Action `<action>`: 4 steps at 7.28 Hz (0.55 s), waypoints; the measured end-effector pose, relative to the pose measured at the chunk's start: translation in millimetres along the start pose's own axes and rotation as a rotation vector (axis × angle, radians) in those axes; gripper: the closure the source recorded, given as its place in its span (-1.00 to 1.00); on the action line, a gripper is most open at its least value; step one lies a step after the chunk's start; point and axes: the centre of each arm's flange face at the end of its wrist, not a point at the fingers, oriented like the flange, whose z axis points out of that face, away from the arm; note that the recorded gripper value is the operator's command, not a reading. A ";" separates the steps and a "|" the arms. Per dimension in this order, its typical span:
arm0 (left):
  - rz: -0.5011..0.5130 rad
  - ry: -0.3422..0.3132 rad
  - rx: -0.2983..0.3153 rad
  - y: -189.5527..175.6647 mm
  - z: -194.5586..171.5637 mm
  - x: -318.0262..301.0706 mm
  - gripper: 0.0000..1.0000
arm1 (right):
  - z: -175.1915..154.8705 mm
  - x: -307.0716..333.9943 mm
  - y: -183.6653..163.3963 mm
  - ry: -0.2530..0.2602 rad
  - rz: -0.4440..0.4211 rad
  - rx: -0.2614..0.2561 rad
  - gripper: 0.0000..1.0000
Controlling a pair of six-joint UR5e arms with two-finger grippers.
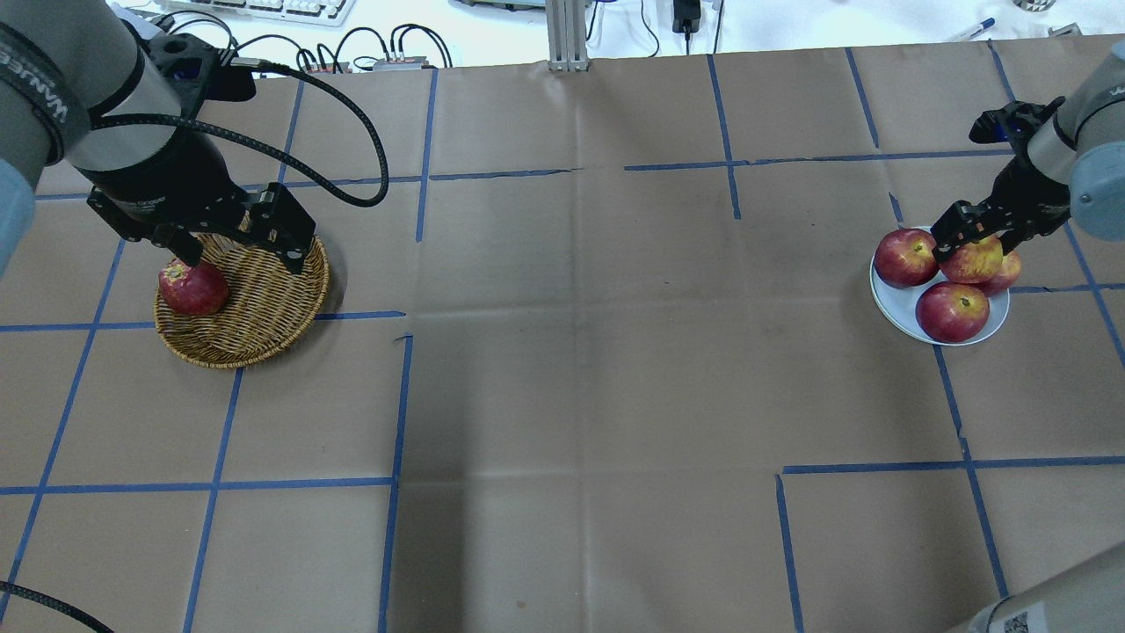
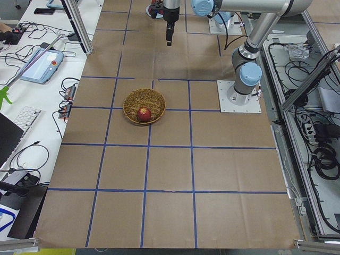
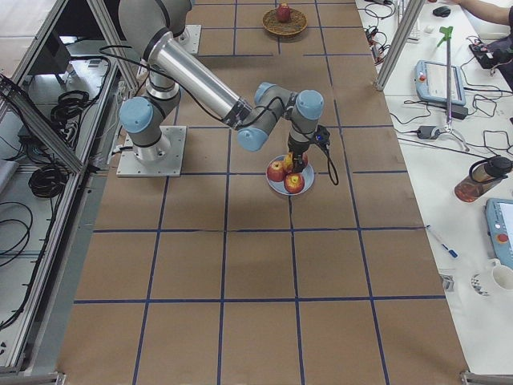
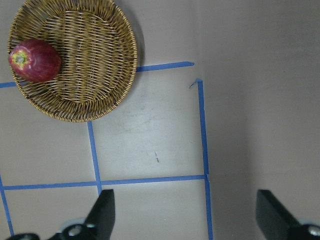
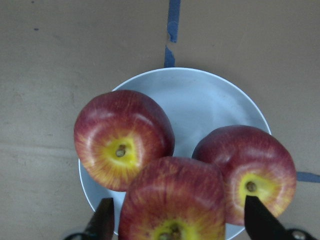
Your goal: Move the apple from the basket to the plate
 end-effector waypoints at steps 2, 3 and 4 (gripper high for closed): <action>0.000 0.000 -0.001 -1.3 0.4 -0.5 -0.98 | -30.3 -2.9 -10.5 0.012 -0.003 0.025 -1.00; 0.000 0.000 -0.001 -1.5 0.5 -0.6 -0.98 | -56.0 -14.3 -15.3 0.007 -0.003 0.018 -1.00; 0.000 0.000 -0.001 -1.7 0.4 -0.6 -0.98 | -86.7 -38.3 -15.1 -0.001 -0.004 0.000 -1.00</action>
